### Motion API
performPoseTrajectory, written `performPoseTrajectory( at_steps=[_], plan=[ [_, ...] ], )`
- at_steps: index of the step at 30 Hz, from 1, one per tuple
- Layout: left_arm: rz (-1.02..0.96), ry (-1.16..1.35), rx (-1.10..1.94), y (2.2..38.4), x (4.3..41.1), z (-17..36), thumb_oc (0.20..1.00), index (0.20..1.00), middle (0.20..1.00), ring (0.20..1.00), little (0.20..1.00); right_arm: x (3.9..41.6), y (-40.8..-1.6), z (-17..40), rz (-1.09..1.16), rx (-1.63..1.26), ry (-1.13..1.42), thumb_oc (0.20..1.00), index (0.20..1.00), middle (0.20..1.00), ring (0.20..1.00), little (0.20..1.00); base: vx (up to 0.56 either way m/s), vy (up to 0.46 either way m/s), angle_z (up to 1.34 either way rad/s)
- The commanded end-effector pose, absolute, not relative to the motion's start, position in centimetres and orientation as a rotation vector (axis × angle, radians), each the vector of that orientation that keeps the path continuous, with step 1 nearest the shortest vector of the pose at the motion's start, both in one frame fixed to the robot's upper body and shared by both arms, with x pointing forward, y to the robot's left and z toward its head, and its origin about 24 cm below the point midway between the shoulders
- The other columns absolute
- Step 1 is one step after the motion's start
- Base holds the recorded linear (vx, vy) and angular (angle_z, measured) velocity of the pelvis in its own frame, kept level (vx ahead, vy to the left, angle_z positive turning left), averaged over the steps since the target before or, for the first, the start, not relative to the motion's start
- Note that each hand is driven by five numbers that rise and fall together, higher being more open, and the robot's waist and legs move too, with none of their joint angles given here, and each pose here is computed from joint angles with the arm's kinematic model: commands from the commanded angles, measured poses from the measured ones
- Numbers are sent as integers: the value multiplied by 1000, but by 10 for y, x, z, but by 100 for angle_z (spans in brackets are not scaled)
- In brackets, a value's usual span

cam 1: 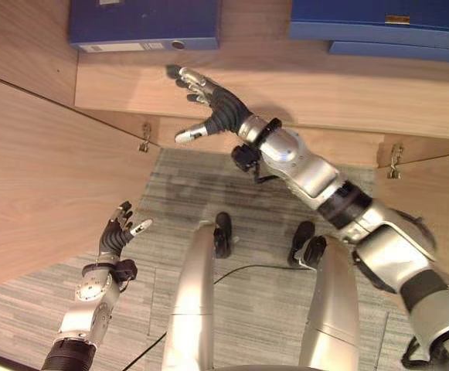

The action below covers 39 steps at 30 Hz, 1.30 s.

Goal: Put the empty folder in the office cabinet

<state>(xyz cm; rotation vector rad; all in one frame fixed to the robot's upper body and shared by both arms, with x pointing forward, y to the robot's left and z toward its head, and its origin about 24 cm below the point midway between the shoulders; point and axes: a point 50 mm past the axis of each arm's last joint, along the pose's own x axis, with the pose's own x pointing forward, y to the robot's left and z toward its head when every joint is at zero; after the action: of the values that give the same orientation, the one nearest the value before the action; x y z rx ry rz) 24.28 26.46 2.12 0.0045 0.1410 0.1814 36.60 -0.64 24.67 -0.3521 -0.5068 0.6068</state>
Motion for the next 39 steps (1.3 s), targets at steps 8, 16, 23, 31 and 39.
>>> performPoseTrajectory(
  at_steps=[8,16,23,31,39],
  plan=[
    [227,69,54,280,248,38,1000,1000,1000,1000,1000,374,10,314,391,-168,-622,1000,1000,1000,1000,1000,4,8,3],
    [255,102,57,286,244,32,1000,1000,1000,1000,1000,390,-35,345,155,-170,-646,1000,1000,1000,1000,1000,1,7,1],
    [256,107,55,287,242,32,1000,1000,1000,1000,1000,403,-99,360,-61,-75,-605,1000,1000,1000,1000,1000,1,9,0],
    [247,159,29,282,237,20,1000,1000,1000,1000,1000,414,-167,344,-223,175,-490,1000,1000,1000,1000,1000,0,0,0],
    [245,157,-1,280,236,19,1000,1000,1000,1000,1000,420,-194,314,-286,74,-361,1000,1000,1000,1000,1000,4,2,2]
  ],
)
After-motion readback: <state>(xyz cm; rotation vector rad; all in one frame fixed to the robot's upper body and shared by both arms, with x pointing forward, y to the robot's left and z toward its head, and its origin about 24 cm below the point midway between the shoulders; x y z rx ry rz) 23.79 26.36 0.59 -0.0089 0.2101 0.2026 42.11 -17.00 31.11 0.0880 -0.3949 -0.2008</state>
